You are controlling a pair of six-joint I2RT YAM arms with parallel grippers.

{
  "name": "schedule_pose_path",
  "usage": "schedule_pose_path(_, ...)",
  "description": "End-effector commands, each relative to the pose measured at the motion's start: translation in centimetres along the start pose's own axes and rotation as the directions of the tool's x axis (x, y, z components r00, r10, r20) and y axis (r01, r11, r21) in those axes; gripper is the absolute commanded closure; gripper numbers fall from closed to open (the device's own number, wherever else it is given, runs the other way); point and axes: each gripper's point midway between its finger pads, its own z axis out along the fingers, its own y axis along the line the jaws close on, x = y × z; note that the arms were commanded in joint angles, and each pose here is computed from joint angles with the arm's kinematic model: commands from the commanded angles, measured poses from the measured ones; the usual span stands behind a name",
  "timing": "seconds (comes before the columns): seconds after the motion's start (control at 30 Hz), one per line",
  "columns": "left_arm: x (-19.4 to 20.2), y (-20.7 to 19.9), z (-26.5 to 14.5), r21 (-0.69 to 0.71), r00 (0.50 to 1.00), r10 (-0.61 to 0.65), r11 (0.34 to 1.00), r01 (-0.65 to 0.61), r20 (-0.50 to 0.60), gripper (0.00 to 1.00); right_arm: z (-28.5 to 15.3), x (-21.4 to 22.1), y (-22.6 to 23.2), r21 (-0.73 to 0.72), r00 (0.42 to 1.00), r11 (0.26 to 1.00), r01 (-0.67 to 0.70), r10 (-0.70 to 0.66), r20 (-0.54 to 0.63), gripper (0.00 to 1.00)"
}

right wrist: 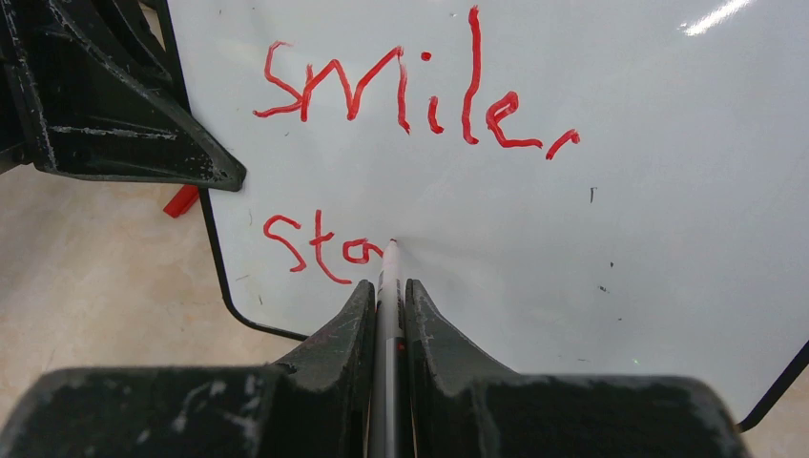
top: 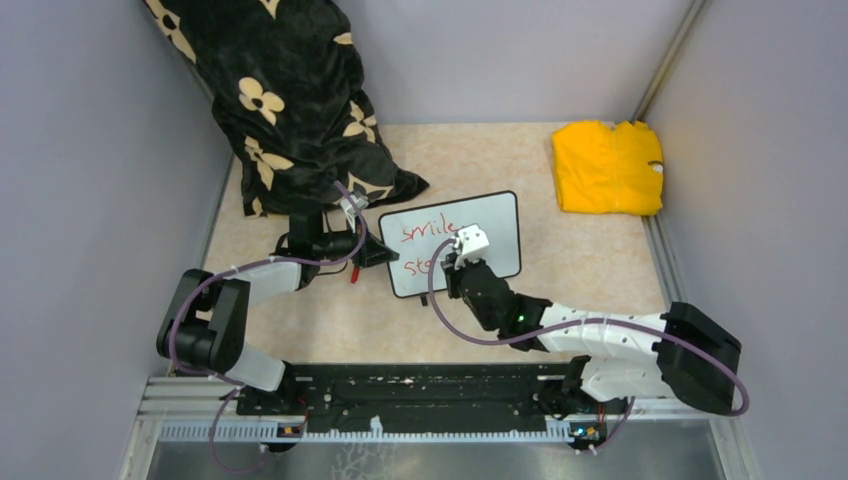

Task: Write a sentence on the whiteboard

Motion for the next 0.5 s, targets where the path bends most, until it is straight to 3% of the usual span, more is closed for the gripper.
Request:
schedule_pose_path(0.0, 3.5, 3.2, -0.1, -0.138, 0.996, -0.01, 0.99, -0.002, -0.085, 1.0, 0.7, -3.1, 0.9, -0.015, 0.996, 0.998, -0.057, 0.058, 0.073, 1.0)
schedule_pose_path(0.47, 3.5, 3.2, -0.1, -0.139, 0.996, -0.009, 0.99, -0.003, -0.085, 1.0, 0.5, -0.7, -0.3, 0.023, 0.999, 0.998, -0.05, 0.05, 0.022, 1.0)
